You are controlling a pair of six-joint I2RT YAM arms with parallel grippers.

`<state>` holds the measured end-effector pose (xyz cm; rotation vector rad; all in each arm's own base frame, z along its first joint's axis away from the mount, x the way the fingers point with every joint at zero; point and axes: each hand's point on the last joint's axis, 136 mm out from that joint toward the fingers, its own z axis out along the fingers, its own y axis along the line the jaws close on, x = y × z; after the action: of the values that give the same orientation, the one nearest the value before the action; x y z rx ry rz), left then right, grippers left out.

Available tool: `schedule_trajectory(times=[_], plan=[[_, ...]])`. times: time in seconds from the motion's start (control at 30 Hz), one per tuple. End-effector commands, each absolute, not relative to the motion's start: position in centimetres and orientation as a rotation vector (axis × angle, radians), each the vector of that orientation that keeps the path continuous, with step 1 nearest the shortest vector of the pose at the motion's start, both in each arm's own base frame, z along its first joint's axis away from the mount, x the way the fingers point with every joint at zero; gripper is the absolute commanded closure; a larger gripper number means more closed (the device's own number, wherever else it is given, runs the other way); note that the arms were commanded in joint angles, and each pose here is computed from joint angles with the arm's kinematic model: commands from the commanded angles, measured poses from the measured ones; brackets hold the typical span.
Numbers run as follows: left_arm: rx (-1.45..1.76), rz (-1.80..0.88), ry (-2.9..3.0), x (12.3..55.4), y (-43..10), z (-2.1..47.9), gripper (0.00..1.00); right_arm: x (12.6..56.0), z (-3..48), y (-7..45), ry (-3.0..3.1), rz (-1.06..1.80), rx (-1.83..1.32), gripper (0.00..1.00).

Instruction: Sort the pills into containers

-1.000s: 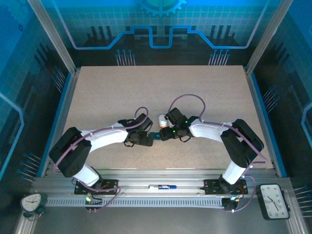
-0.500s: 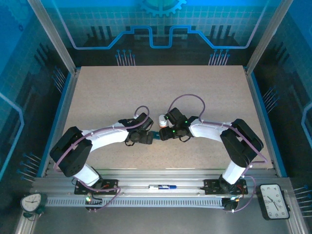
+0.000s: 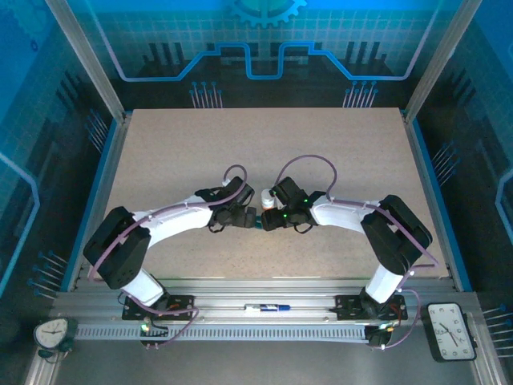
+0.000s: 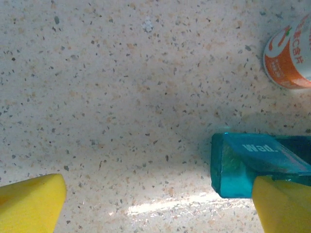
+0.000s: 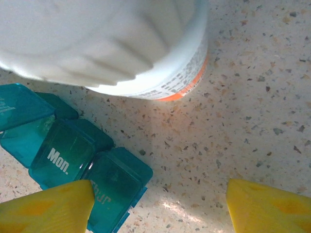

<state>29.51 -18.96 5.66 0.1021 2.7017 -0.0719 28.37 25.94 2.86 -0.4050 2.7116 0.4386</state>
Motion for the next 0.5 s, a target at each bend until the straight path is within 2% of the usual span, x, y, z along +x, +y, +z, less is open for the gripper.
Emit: schedule_trajectory(times=[0.0, 0.47], plan=[[0.102, -0.066, 2.672, 31.0, -19.1, 6.2, 0.01, 27.2, 0.4, 24.4, 2.798, 0.357, -0.394, 0.27], [0.053, -0.100, 2.686, 33.2, -19.5, 5.2, 0.01, 26.9, -0.2, 24.3, 2.809, 0.356, -0.394, 0.27]])
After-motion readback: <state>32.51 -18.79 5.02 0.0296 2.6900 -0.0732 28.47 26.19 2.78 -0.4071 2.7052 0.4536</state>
